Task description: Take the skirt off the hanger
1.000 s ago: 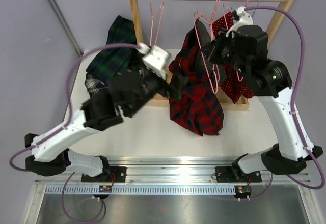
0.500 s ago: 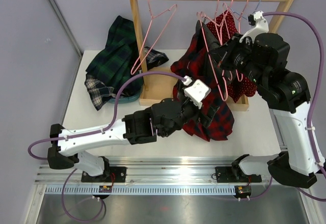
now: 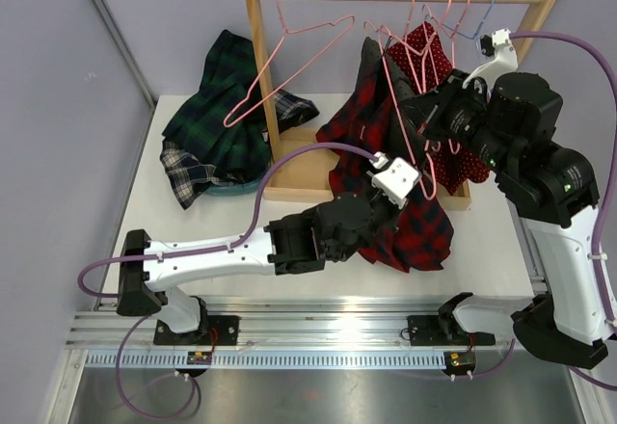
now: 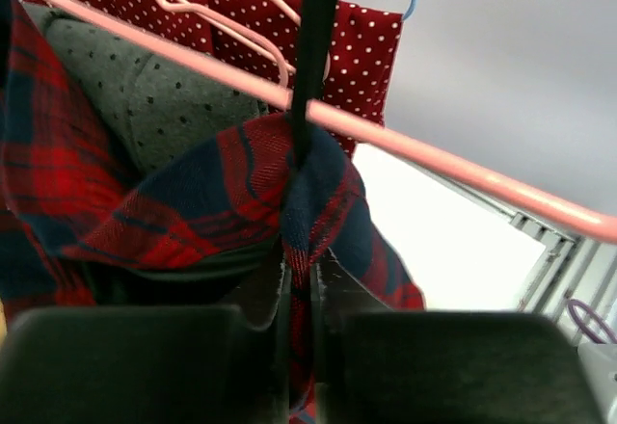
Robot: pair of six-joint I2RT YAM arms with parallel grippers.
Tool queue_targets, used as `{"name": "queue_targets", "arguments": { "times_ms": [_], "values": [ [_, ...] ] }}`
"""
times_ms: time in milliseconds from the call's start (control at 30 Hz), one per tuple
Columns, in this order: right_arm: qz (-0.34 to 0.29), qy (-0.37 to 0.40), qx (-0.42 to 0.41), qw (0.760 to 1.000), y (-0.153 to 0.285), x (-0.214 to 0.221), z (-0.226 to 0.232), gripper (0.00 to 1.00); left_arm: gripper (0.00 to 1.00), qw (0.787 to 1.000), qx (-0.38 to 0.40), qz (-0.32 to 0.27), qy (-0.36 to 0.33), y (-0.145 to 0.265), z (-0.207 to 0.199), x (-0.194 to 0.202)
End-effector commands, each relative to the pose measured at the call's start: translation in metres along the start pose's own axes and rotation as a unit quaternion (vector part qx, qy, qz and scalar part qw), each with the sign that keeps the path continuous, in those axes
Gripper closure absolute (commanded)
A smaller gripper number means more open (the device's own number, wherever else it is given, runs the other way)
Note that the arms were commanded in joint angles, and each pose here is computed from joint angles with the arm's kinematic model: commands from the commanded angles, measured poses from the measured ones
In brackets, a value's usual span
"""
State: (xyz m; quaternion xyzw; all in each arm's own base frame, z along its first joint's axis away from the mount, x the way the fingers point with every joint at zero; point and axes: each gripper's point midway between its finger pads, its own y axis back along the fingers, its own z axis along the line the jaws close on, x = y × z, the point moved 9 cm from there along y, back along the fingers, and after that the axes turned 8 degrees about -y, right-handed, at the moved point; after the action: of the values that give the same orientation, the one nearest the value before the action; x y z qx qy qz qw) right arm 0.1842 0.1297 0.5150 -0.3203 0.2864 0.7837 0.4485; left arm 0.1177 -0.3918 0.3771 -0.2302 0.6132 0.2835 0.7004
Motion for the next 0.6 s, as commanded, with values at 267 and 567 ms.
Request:
{"name": "queue_targets", "arguments": {
  "times_ms": [267, 567],
  "values": [
    [-0.100, 0.001, -0.021, 0.995, -0.017, -0.001, -0.008, 1.00, 1.00, 0.997, 0.027, -0.070, -0.010, 0.019, -0.012, -0.068],
    [-0.138, 0.023, 0.000, 0.990, -0.042, -0.006, -0.013, 1.00, 1.00, 0.973, 0.185, -0.073, -0.116, 0.061, -0.082, -0.078]
  ]
}}
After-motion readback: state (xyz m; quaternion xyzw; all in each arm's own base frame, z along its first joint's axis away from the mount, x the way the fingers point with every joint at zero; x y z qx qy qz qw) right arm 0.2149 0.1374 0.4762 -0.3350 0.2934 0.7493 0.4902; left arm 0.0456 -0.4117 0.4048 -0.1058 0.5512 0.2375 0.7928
